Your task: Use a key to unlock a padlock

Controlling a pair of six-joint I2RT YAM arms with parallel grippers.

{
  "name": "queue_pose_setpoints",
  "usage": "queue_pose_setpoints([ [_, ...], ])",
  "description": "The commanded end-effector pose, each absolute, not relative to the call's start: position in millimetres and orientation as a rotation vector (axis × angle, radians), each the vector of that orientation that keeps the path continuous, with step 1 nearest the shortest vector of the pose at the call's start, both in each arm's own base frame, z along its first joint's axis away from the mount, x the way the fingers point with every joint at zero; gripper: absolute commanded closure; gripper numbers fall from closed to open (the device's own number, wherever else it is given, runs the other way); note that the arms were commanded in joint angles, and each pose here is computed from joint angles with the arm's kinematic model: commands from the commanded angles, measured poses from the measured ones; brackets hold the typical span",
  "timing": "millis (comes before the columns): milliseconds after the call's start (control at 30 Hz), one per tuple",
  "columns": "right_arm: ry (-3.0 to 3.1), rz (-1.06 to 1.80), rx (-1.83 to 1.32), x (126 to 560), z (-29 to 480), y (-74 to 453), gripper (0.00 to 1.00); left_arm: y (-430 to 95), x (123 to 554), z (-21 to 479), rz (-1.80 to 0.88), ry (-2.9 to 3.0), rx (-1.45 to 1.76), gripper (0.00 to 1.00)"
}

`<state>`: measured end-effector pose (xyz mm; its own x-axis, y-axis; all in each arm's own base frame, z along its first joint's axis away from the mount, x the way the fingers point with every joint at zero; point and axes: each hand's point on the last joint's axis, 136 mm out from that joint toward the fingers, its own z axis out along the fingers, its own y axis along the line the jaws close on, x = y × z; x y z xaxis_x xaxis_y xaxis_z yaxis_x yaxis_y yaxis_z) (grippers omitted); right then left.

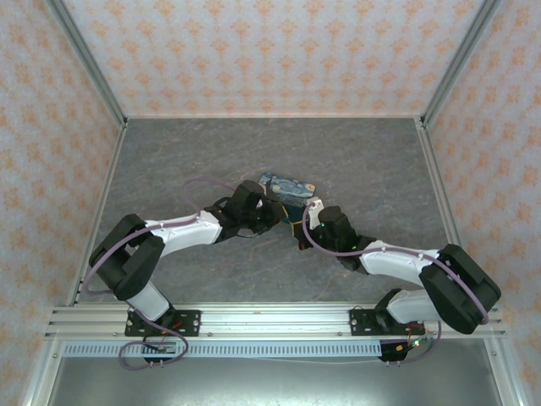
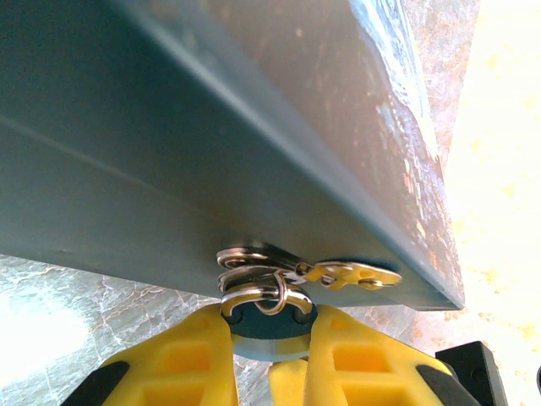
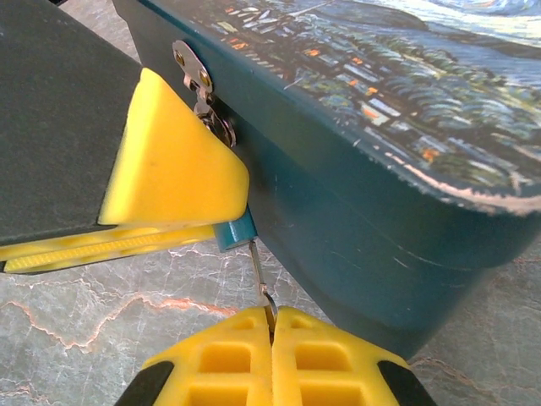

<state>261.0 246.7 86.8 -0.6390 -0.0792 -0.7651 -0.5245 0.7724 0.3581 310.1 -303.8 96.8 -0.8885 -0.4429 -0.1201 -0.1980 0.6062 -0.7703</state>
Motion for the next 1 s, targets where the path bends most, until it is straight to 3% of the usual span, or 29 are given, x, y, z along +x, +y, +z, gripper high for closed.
queue_pose_setpoints([
  [0, 2.144, 0.758, -0.436, 262.6, 97.5, 250.5, 1.00, -310.2, 315.5, 118.8, -1.196, 2.491, -0.505, 0.86],
  [967, 2.114, 0.800, -0.432, 263.4, 104.4, 258.4, 1.00, -315.9, 313.1, 116.6, -1.210, 2.505, -0.496, 0.86],
])
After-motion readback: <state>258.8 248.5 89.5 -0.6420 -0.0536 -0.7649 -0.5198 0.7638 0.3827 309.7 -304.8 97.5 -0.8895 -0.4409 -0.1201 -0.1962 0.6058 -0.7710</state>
